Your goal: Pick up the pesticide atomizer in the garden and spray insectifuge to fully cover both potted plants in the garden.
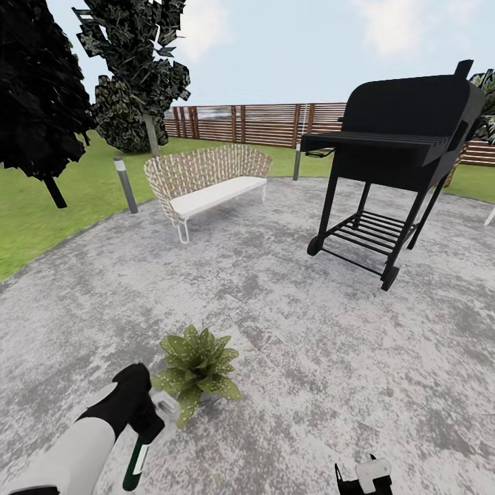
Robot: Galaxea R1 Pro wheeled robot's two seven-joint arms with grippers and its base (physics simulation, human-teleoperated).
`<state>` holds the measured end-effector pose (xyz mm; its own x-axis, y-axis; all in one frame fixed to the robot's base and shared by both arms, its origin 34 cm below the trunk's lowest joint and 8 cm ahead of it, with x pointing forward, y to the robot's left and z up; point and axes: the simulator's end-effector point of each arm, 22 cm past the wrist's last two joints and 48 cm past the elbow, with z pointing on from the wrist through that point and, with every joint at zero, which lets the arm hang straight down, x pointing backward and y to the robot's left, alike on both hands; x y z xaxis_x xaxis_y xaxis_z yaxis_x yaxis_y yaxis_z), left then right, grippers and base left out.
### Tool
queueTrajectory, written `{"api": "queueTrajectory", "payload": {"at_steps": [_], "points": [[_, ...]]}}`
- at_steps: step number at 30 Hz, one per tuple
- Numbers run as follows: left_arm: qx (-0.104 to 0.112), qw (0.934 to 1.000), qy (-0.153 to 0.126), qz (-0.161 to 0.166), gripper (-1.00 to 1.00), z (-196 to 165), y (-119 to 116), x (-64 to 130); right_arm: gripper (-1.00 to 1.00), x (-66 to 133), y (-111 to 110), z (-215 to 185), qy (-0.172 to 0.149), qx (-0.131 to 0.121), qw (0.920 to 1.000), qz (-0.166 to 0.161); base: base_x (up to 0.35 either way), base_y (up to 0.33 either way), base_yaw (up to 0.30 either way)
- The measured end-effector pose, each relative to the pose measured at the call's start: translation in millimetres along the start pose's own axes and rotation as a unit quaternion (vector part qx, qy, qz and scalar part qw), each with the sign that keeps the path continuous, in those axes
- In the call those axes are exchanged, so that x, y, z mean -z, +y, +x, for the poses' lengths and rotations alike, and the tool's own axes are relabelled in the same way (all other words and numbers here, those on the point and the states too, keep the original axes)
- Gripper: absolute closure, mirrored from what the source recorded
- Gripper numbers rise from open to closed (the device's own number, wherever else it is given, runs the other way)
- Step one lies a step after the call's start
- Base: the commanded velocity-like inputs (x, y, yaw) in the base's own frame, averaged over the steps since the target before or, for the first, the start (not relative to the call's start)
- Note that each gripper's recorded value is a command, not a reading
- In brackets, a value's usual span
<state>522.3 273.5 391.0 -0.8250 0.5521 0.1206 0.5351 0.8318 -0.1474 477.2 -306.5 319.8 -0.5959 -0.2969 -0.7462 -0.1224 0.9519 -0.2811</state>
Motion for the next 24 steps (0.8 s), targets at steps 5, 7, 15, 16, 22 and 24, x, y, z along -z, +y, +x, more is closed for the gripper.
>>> {"api": "queueTrajectory", "payload": {"at_steps": [5,7,15,16,22,24], "points": [[-0.001,0.9999,0.01,0.003,1.0,11.6,0.1,-7.5,-1.0,0.0,0.1,0.0,0.0,0.0,1.0,0.0,0.0,0.0,0.0],[-0.016,0.9998,0.012,0.009,1.0,23.7,-3.1,-18.4,-1.0,0.0,0.2,0.0,0.0,0.001,1.0,0.0,0.0,0.0,0.0],[-0.039,0.9988,-0.022,0.02,1.0,14.1,-12.2,-25.0,-1.0,-0.2,1.0,0.1,0.0,0.001,1.0,-0.002,-0.124,0.0,0.0],[-0.037,0.9988,-0.028,0.019,1.0,11.7,-12.0,-25.2,-1.0,-0.2,1.1,0.1,0.0,0.001,1.0,-0.002,-0.32,0.0,0.0],[-0.058,0.9919,-0.11,0.023,1.0,-15.1,-11.3,-25.5,-1.0,-0.2,1.8,-0.1,0.0,0.001,1.0,-0.002,-0.334,0.0,0.0],[-0.06,0.9903,-0.124,0.017,1.0,-18.6,-8.3,-25.1,-1.0,-0.2,1.6,-0.1,0.0,0.0,1.0,-0.002,-0.317,0.0,0.0]]}}
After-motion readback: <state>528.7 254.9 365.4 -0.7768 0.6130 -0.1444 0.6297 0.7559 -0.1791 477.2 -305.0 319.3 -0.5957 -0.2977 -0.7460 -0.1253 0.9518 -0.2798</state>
